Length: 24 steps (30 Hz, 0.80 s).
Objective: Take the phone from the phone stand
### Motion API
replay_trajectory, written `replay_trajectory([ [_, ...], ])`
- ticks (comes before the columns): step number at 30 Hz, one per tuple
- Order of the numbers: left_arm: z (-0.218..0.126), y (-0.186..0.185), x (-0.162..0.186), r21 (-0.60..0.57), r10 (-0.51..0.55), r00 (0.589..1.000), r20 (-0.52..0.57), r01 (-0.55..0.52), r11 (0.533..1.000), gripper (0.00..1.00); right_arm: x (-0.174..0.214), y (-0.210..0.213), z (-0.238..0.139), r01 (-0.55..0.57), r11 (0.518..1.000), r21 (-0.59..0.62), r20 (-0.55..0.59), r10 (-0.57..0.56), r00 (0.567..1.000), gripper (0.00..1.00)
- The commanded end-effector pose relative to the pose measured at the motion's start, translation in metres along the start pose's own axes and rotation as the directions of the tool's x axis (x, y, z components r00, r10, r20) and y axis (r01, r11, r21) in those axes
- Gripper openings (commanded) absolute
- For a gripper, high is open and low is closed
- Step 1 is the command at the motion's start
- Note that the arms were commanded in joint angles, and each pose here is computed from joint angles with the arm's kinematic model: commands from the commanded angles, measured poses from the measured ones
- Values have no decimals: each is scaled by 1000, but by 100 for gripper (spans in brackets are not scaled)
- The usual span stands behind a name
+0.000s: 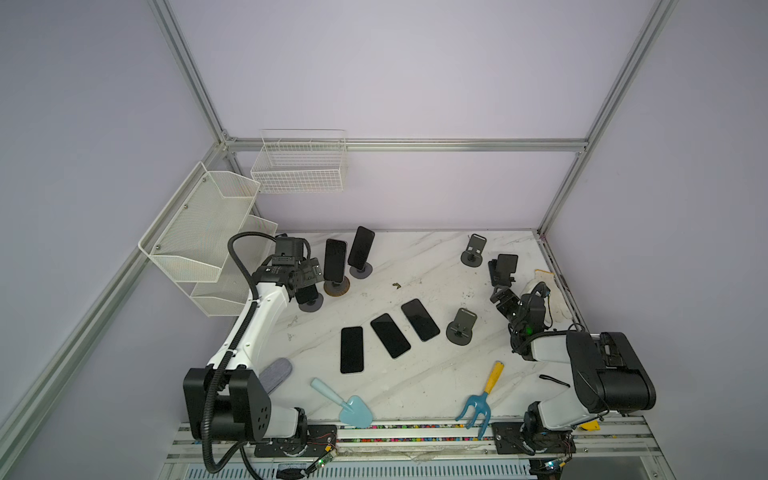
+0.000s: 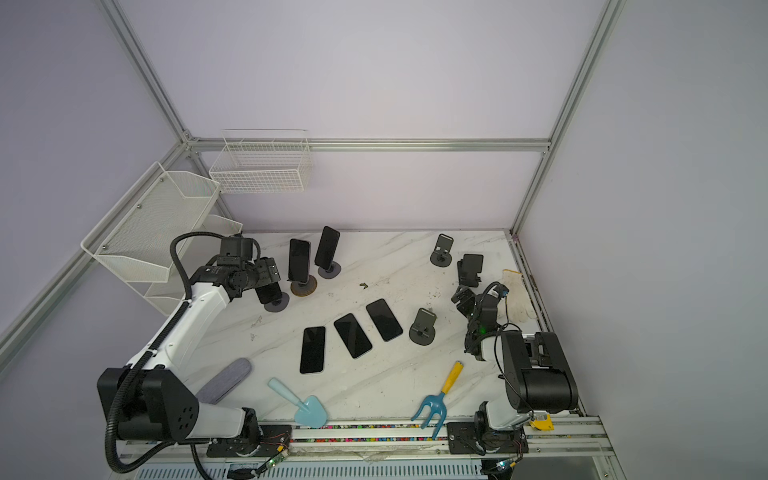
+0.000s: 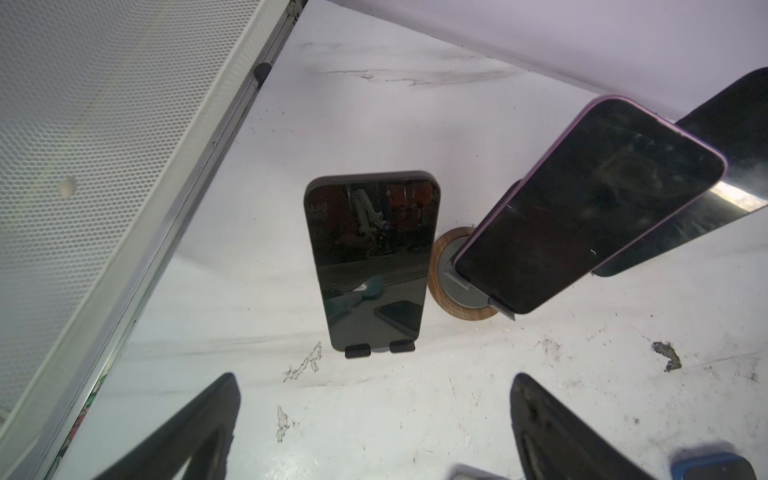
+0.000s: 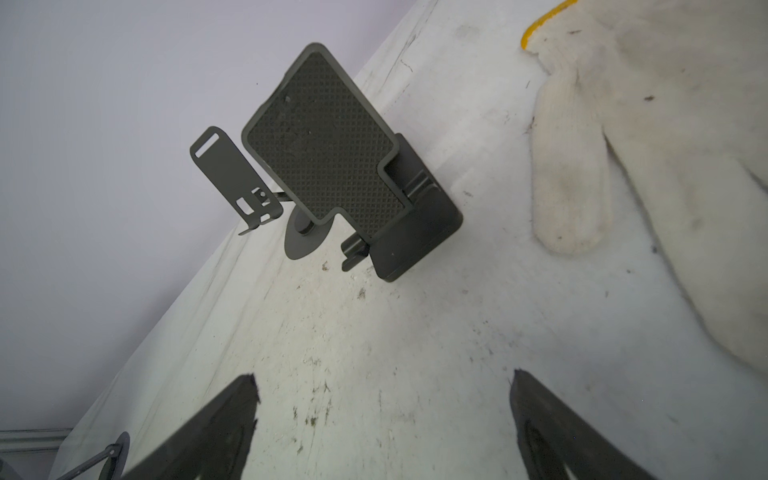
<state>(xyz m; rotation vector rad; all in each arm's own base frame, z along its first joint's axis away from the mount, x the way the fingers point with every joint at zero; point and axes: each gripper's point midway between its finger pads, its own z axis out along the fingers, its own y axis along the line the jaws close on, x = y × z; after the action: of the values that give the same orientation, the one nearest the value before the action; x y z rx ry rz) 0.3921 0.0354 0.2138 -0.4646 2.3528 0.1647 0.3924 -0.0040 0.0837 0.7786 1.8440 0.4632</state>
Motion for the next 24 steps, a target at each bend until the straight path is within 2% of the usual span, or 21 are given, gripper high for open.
replay_trajectory([
  [1, -19, -4, -65, 2, -3, 985, 171, 3, 1000, 100, 2, -3, 3, -2, 1000, 22, -10, 2, 1000, 96],
  [4, -17, -1, -83, -27, 17, 982, 188, -13, 1000, 100, 1, -1, 3, -2, 1000, 17, -5, 2, 1000, 96],
  [9, -2, 4, -94, -62, 53, 987, 149, -44, 997, 100, 0, 1, 1, 8, 1000, 6, 6, -8, 1000, 96],
  [15, 17, 10, -96, -63, 22, 993, 114, -15, 998, 100, 2, 6, 1, 28, 1000, 8, 5, -28, 1000, 96],
  [21, 38, -2, -94, 7, 7, 997, 81, -8, 1000, 100, 3, 7, 2, 39, 999, 15, 4, -39, 999, 96],
  [24, 52, -2, -90, -11, 10, 999, 50, -9, 1000, 100, 3, 9, 2, 48, 999, 14, 6, -48, 999, 96],
])
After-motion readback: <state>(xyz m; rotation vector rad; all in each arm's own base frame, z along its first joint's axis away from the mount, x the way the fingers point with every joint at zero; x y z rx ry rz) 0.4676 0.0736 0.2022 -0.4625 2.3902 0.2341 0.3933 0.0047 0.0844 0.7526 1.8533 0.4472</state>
